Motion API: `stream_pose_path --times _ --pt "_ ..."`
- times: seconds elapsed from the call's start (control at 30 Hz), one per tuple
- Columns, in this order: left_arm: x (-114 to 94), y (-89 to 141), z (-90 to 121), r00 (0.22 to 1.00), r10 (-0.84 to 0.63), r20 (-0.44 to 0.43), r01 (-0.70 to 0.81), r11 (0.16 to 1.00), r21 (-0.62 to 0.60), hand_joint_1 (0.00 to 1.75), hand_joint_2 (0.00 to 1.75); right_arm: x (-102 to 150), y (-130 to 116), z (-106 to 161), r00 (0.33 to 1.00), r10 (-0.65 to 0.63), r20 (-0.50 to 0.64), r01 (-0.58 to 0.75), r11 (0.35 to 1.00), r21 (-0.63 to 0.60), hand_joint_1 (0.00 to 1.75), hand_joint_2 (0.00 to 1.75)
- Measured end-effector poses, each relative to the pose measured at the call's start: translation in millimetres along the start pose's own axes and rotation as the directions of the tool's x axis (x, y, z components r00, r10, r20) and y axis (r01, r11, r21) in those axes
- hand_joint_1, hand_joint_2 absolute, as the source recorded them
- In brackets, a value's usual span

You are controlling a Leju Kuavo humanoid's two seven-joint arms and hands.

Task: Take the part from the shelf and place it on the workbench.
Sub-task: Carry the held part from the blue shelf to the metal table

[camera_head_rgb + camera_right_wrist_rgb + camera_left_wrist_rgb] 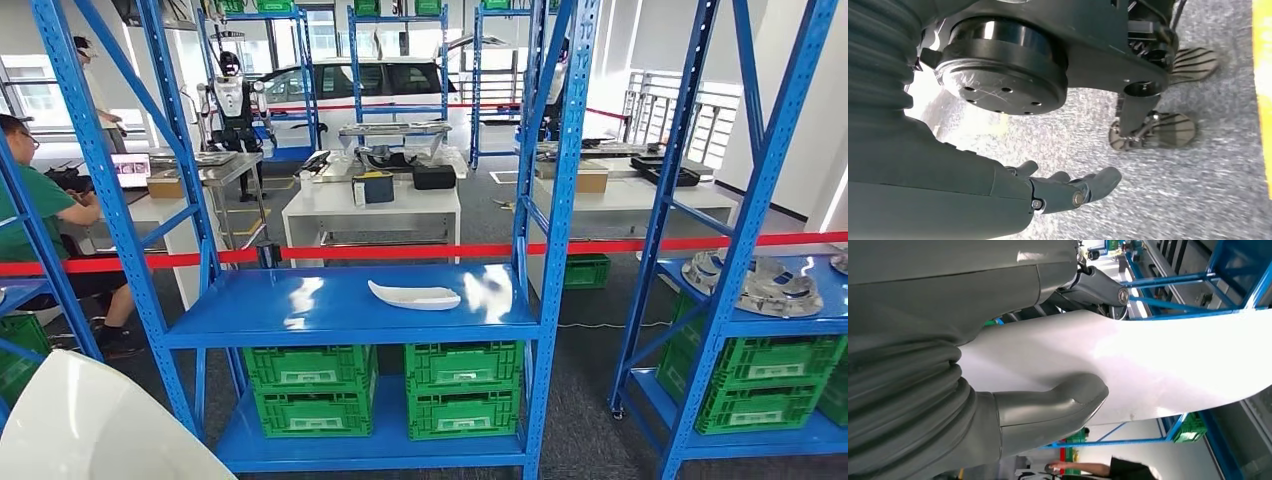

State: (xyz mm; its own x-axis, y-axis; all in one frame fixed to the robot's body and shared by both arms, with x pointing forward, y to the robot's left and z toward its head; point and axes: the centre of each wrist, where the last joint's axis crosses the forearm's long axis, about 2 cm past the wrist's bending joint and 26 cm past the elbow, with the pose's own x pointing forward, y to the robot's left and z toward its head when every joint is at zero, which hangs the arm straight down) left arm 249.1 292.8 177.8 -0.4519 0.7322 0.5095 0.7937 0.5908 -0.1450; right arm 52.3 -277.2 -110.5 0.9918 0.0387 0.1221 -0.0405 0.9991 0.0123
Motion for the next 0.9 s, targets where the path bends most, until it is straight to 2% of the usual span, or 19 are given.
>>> stream_pose_path --times 0.23,0.57,0.9 --pt "-4 3 -1 1.000 0.009 -0.006 -0.009 1.000 0.003 1.75 1.75 -2 0 0 1.000 -0.017 -0.005 0.017 1.000 -0.002 0.00 1.75" --pt "-13 12 -26 0.998 0.057 0.019 -0.057 0.998 -0.019 1.75 1.75 -6 11 0 0.991 -0.130 -0.043 0.130 0.991 -0.015 0.00 1.75" --pt "1 -1 18 1.000 -0.013 0.025 0.011 0.998 0.056 1.75 1.75 -9 22 1 0.997 -0.072 -0.025 0.072 0.997 0.019 0.00 1.75"
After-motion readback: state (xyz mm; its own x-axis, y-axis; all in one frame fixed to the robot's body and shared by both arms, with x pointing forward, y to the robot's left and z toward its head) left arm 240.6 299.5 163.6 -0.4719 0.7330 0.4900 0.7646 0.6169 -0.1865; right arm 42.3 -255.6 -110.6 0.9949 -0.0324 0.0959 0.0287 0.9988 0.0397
